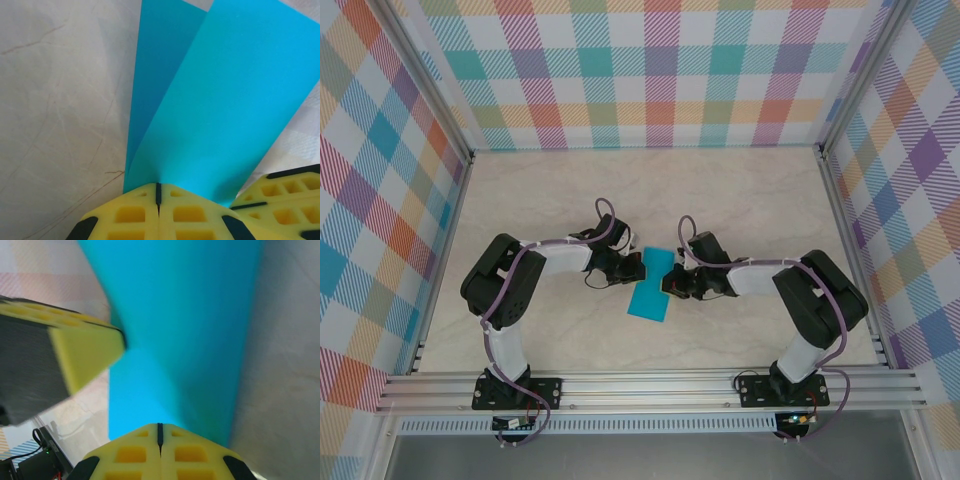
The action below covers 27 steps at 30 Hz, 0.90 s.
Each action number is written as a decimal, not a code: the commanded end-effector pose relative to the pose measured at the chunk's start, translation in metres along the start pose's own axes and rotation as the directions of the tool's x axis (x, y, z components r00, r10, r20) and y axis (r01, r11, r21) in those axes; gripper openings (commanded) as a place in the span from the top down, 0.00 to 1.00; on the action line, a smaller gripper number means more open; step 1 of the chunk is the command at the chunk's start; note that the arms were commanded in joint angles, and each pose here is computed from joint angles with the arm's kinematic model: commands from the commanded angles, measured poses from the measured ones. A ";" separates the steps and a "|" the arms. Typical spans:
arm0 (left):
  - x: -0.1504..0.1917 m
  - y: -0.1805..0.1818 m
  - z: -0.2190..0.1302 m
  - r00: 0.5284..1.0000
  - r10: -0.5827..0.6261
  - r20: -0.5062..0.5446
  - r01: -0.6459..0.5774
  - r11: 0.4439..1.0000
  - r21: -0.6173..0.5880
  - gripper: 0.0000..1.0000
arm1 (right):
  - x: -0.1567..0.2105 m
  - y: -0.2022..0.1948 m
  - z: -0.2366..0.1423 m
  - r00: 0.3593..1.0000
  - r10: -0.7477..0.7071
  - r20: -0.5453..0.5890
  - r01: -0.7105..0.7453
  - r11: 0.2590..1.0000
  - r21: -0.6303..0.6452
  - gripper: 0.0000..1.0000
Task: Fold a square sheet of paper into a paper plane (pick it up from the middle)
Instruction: Fold the square sheet of paper in half at the center of the table.
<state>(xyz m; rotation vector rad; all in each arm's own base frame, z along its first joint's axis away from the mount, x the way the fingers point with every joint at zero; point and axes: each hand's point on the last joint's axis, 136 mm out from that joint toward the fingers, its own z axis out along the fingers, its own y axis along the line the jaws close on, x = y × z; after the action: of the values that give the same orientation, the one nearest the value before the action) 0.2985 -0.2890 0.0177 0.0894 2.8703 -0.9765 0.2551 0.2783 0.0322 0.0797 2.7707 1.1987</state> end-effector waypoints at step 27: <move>0.043 0.051 0.008 0.990 -0.075 -0.115 0.049 0.977 -0.209 1.00 | -0.031 0.009 -0.012 0.999 -0.008 0.037 0.009 1.000 -0.024 1.00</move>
<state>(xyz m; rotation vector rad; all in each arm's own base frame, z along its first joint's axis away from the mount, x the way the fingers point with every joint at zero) 0.2981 -0.2891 0.0176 0.0954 2.8711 -0.9736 0.2726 0.2712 0.0299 0.1377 2.7693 1.2182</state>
